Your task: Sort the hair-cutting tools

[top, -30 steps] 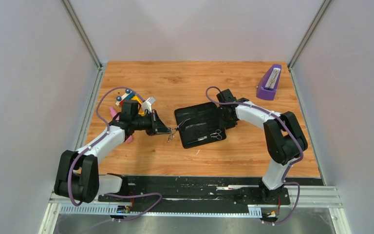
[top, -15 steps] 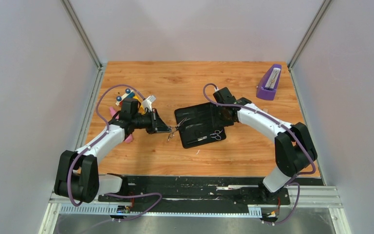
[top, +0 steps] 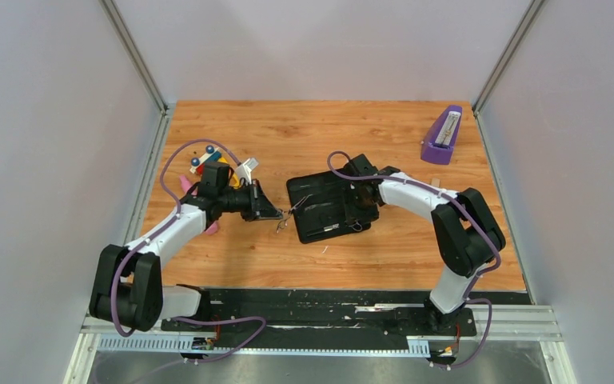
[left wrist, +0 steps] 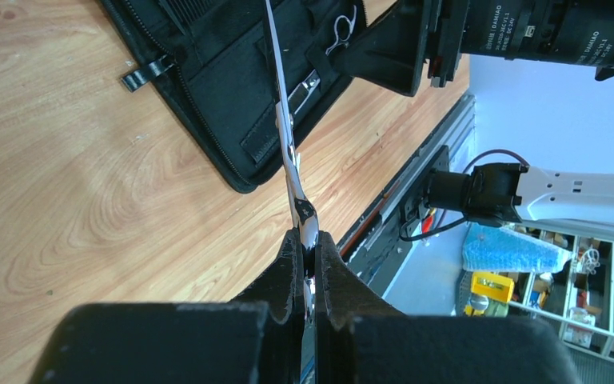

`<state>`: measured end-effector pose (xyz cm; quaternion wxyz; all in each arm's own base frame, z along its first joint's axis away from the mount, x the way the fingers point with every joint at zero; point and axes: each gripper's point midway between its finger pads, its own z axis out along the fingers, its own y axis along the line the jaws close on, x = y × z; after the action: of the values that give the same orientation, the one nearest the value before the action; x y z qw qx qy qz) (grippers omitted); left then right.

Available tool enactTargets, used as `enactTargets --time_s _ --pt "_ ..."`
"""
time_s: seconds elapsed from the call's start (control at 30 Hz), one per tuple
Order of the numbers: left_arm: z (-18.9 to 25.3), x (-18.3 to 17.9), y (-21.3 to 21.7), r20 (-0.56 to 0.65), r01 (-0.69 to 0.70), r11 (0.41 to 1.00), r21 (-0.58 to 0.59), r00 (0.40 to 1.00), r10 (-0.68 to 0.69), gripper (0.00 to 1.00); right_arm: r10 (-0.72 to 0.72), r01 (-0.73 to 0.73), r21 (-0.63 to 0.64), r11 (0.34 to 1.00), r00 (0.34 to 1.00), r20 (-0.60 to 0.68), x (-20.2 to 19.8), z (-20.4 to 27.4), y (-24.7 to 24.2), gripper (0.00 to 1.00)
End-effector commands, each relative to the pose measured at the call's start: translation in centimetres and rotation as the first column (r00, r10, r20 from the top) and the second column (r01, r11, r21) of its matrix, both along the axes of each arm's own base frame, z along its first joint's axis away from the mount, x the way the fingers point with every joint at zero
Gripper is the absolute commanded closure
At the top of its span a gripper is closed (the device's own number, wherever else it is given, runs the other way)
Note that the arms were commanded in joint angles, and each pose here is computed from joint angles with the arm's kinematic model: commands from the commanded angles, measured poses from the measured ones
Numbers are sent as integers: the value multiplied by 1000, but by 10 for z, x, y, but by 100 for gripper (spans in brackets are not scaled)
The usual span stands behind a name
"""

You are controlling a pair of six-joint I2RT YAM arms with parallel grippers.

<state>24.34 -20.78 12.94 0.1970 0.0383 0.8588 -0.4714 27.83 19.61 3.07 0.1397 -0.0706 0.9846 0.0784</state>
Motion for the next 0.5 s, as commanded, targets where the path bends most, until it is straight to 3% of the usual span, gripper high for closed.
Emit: enactTargets --time_s 0.0,0.27,0.47 --pt "13 3 -6 48 44 999 -21 998 -43 100 46 -47 88 995 999 12 2 1 22 56" --pt "5 -3 -11 14 74 997 -17 997 -74 100 84 -93 104 990 993 85 11 16 24 55" --pt "1 -7 -13 -24 99 995 -27 995 -100 100 -46 39 33 999 971 235 33 47 -8 50"
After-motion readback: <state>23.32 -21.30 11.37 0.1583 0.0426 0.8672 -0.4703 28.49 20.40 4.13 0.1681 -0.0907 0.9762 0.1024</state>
